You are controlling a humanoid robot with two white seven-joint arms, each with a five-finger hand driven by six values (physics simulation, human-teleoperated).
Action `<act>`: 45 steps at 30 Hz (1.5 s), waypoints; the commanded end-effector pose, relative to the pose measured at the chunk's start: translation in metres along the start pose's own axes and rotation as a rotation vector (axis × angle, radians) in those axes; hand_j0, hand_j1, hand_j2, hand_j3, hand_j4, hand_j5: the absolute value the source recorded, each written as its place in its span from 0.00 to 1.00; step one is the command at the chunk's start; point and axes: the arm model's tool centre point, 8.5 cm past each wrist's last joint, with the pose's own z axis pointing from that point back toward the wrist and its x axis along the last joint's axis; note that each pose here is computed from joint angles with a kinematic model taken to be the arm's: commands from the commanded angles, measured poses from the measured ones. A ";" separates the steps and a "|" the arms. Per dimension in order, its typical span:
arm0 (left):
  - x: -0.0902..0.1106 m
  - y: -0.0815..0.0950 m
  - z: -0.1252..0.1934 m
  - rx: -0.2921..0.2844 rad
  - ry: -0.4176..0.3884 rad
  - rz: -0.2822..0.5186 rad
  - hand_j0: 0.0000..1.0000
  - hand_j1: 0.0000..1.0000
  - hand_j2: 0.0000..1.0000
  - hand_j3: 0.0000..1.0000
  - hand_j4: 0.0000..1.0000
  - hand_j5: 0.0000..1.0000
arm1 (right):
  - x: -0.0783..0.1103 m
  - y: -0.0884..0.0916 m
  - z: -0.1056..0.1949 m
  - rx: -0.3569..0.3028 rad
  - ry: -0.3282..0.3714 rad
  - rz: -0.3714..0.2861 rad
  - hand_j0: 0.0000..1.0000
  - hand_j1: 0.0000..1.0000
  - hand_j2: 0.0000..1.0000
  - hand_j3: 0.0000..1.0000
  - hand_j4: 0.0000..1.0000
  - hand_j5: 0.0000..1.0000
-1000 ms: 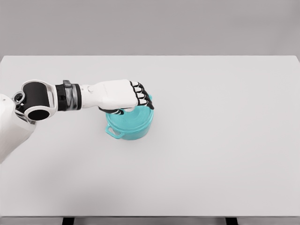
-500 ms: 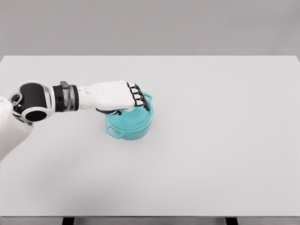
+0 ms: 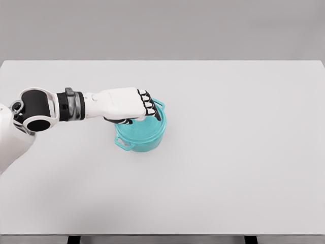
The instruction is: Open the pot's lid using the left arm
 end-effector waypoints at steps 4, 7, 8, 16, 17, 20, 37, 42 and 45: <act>-0.001 0.001 0.000 0.003 0.002 0.003 0.74 0.74 0.74 0.74 0.74 0.74 | 0.000 0.000 0.000 -0.001 0.000 -0.002 1.00 1.00 1.00 1.00 1.00 1.00; -0.001 0.001 0.001 0.002 0.003 0.002 0.74 0.74 0.74 0.74 0.74 0.74 | 0.000 0.000 0.000 -0.001 0.000 -0.002 1.00 1.00 1.00 1.00 1.00 1.00; -0.001 0.001 0.001 0.001 0.003 0.001 0.74 0.74 0.74 0.74 0.74 0.74 | 0.000 0.000 0.000 0.000 -0.001 0.000 1.00 1.00 1.00 1.00 1.00 1.00; -0.001 0.000 0.001 -0.002 0.005 0.001 0.74 0.74 0.74 0.74 0.74 0.74 | 0.000 0.000 0.000 -0.001 0.000 -0.002 1.00 1.00 1.00 1.00 1.00 1.00; -0.002 -0.001 0.003 -0.007 0.009 0.000 0.73 0.73 0.73 0.73 0.73 0.73 | 0.000 0.000 0.000 0.000 0.000 -0.002 1.00 1.00 1.00 1.00 1.00 1.00; -0.002 -0.001 0.003 -0.007 0.009 0.000 0.72 0.72 0.72 0.72 0.72 0.72 | 0.000 0.000 0.000 -0.001 0.000 -0.002 1.00 1.00 1.00 1.00 1.00 1.00; -0.001 -0.004 0.003 -0.011 0.008 0.002 0.68 0.68 0.68 0.68 0.68 0.68 | 0.000 0.000 0.000 -0.001 0.000 -0.002 1.00 1.00 1.00 1.00 1.00 1.00; 0.000 -0.005 0.002 -0.014 0.005 0.002 0.67 0.67 0.67 0.67 0.67 0.67 | 0.000 0.000 0.000 0.000 -0.001 0.000 1.00 1.00 1.00 1.00 1.00 1.00; 0.000 -0.005 0.002 -0.014 0.005 0.002 0.66 0.66 0.66 0.66 0.66 0.66 | 0.000 0.000 0.000 -0.001 0.000 -0.002 1.00 1.00 1.00 1.00 1.00 1.00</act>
